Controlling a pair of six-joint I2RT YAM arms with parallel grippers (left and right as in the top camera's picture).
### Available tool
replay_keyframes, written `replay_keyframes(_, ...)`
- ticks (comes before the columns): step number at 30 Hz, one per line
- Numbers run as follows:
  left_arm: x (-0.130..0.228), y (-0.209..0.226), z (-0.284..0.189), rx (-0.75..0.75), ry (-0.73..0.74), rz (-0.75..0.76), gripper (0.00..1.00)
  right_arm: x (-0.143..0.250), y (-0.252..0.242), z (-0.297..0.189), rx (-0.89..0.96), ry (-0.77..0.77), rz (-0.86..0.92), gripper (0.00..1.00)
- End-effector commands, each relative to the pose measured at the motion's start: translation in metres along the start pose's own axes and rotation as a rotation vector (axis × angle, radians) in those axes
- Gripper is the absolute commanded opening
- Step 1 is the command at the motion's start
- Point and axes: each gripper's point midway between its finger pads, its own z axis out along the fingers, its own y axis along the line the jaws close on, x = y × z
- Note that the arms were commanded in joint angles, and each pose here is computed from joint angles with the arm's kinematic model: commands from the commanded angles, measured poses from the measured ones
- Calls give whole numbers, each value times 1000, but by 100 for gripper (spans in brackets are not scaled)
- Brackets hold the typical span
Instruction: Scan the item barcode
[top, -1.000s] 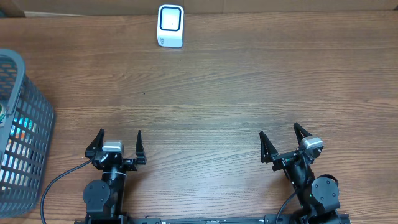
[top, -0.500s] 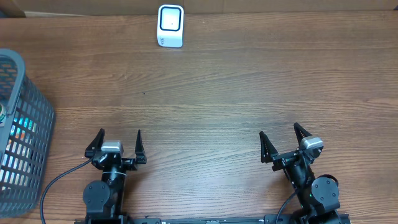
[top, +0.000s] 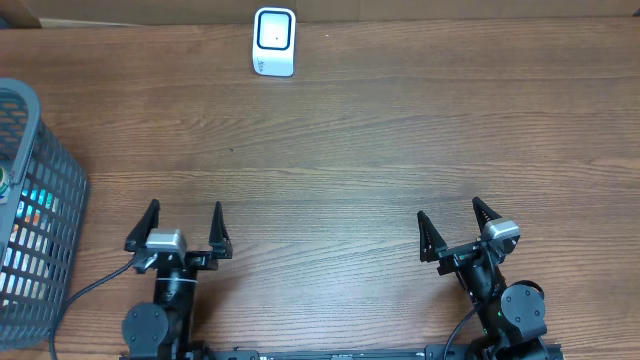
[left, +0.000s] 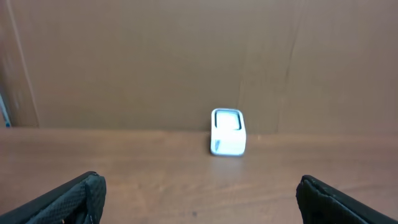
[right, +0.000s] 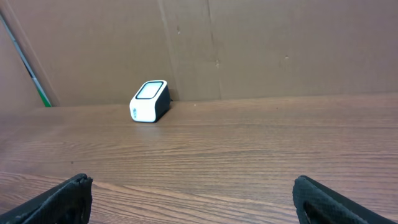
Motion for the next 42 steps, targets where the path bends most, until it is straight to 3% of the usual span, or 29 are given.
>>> replay_keyframes(1,-43,-6,-7,18,-74,-13,100,2,-1,0,5,-5,-8,100)
replay_keyframes(12,-96,-26,19,108,59,-24,100,2,-1,0,5,-5,-8,100)
replay_keyframes(26,-148,-47,79,182,623,-131,100,2,-1,0,5,-5,-7,100)
replay_keyframes(35,-102,-38,105,138,852,-163,100,2,-1,0,5,-5,-8,100)
replay_keyframes(39,-90,-28,116,111,882,-163,99,1,-1,0,4,-5,-8,100)
replay_keyframes(42,-99,-3,121,16,864,-246,100,2,-1,0,5,-5,-8,100)
